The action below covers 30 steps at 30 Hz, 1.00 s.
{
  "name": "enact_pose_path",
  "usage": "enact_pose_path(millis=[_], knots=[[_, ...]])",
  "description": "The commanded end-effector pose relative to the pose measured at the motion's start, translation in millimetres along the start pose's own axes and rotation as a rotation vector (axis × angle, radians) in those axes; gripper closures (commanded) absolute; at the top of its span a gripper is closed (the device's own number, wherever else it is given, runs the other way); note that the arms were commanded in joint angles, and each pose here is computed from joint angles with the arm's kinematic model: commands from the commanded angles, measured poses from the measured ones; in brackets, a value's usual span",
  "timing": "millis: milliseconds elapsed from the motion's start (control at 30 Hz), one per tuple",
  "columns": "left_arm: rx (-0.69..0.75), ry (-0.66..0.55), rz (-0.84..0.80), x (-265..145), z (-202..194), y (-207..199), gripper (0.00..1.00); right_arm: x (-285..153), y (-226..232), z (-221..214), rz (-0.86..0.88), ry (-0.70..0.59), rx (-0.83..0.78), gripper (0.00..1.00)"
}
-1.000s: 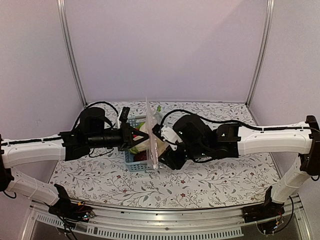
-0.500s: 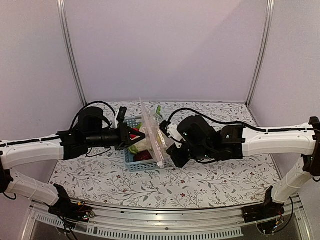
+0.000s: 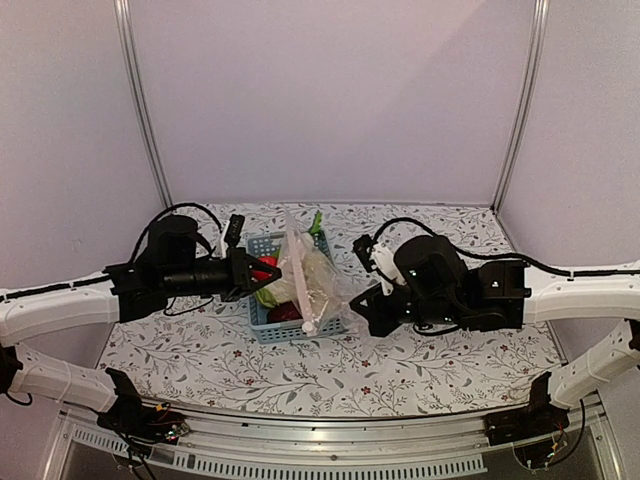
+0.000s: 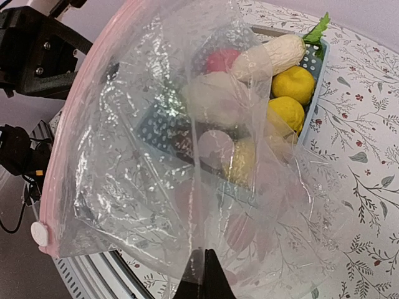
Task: Place the food in the zip-top bag and seal the zipper
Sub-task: Open the zipper food storage bag at the center of the board.
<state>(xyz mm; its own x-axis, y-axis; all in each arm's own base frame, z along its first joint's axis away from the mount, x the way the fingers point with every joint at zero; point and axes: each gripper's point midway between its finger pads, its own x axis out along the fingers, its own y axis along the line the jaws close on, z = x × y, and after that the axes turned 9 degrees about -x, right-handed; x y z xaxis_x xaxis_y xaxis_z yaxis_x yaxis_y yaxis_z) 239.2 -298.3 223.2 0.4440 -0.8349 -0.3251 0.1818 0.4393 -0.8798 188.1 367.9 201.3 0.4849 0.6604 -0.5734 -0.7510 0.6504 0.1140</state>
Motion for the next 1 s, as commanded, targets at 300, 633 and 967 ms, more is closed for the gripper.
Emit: enact_pose_path(millis=[300, 633, 967], knots=[[0.047, 0.050, -0.063, 4.2, -8.8, -4.5, 1.00, -12.3, 9.2, -9.6, 0.074, 0.001, 0.117, 0.69], [0.189, 0.155, -0.118, 20.6, -37.7, -37.0, 1.00, -31.0, 14.4, 22.7, 0.222, -0.029, 0.190, 0.29], [0.193, 0.152, -0.105, 22.7, -38.2, -34.6, 1.00, -46.0, 39.5, 46.4, 0.462, -0.036, 0.125, 0.15]])
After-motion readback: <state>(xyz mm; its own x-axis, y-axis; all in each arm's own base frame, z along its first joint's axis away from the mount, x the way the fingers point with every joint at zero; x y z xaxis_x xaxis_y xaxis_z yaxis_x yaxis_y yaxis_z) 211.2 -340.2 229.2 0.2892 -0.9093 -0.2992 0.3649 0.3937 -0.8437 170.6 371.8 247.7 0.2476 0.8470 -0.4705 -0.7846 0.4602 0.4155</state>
